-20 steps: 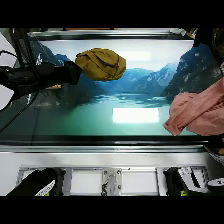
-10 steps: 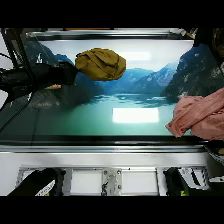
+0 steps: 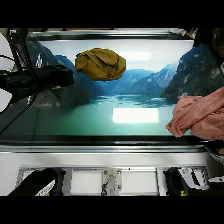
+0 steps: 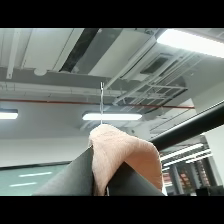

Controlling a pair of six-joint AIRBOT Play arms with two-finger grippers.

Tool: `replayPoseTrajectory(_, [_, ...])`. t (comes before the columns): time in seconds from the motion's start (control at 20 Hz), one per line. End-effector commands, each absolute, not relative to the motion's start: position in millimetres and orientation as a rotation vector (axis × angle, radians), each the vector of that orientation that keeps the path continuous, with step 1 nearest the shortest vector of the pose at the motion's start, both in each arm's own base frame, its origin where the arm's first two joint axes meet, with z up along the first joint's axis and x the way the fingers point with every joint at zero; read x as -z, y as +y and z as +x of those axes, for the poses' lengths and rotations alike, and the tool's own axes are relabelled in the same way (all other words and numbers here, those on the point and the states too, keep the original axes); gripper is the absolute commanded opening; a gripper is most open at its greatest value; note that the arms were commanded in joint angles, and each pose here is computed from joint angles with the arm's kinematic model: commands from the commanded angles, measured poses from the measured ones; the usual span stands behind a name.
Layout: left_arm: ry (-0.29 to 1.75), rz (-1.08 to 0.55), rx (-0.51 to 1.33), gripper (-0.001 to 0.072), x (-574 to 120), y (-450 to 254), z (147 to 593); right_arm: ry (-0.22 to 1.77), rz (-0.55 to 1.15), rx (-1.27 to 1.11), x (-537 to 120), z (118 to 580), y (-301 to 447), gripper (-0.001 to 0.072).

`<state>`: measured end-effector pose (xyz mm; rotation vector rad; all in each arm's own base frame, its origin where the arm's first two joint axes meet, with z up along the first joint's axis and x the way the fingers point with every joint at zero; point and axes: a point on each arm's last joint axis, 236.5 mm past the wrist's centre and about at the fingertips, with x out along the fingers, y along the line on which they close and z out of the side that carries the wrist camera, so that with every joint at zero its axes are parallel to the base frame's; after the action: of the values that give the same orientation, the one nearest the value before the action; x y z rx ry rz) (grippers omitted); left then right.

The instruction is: Fold the clothes and pants, and hang the long-sleeved shirts on hangers.

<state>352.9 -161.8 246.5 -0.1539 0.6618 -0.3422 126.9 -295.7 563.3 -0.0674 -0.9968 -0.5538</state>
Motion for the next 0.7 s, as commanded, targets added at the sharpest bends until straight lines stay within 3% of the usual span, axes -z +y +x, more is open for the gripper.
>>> replayPoseTrajectory(0.0, [0.661, -0.152, 0.342, 0.0008, -247, -162, 353, -0.952, -0.099, 0.564, -560, 134, -296, 0.0004])
replayPoseTrajectory(0.65, [0.661, -0.15, 0.343, 0.0008, -246, -161, 353, -0.839, -0.112, 0.734, -540, 131, -329, 0.0004])
